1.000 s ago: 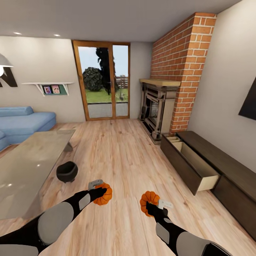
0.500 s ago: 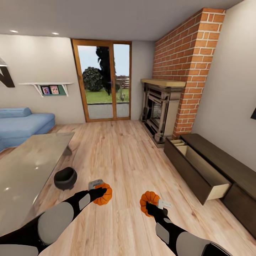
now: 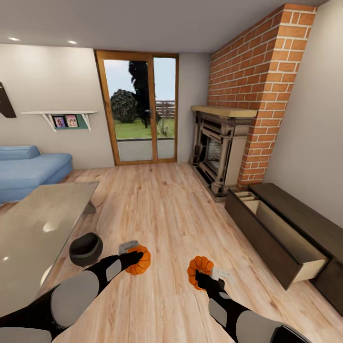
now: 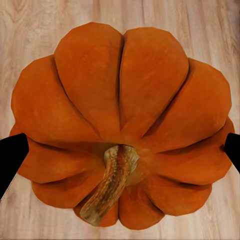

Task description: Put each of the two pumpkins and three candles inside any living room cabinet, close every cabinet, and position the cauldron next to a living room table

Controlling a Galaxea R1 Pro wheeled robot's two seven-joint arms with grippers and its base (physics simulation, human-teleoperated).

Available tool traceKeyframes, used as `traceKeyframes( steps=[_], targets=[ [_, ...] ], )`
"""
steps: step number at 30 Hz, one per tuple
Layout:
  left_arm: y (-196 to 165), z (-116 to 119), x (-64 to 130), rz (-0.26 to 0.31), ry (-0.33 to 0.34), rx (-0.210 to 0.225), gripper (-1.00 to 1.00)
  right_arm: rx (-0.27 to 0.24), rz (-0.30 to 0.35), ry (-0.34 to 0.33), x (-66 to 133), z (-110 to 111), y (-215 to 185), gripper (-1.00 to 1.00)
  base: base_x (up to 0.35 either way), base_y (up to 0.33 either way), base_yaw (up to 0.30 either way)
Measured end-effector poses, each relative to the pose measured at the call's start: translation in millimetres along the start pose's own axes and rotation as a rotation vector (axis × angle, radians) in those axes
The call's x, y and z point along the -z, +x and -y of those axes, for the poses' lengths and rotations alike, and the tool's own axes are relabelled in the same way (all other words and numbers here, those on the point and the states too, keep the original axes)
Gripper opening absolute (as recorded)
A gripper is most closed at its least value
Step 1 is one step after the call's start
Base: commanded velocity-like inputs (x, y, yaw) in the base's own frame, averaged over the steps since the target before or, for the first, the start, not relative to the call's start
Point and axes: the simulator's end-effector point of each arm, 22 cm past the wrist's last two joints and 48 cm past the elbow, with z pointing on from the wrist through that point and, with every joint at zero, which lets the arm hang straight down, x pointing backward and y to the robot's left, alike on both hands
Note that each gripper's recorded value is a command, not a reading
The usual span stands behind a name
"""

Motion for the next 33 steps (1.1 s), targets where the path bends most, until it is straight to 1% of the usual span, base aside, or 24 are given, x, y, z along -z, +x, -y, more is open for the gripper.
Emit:
traceKeyframes(
  steps=[19, 23, 33],
  targets=[
    [0.9, 2.7, -0.2, -0.001, 0.003, -0.001, -1.0, 0.001, 0.001, -0.001, 0.0, -0.6, -0.2, -1.0, 0.331, 0.131, -0.004],
    [1.4, 2.7, -0.6, -0.002, 0.003, -0.001, -1.0, 0.0, 0.0, -0.002, -0.1, -0.8, 0.5, -1.0, 0.331, 0.131, -0.152],
    [5.0, 1.3, -3.0, -0.009, 0.001, 0.0, -1.0, -0.003, -0.007, 0.002, -1.4, 0.7, 4.0, -1.0, 0.331, 0.131, -0.237]
  ],
)
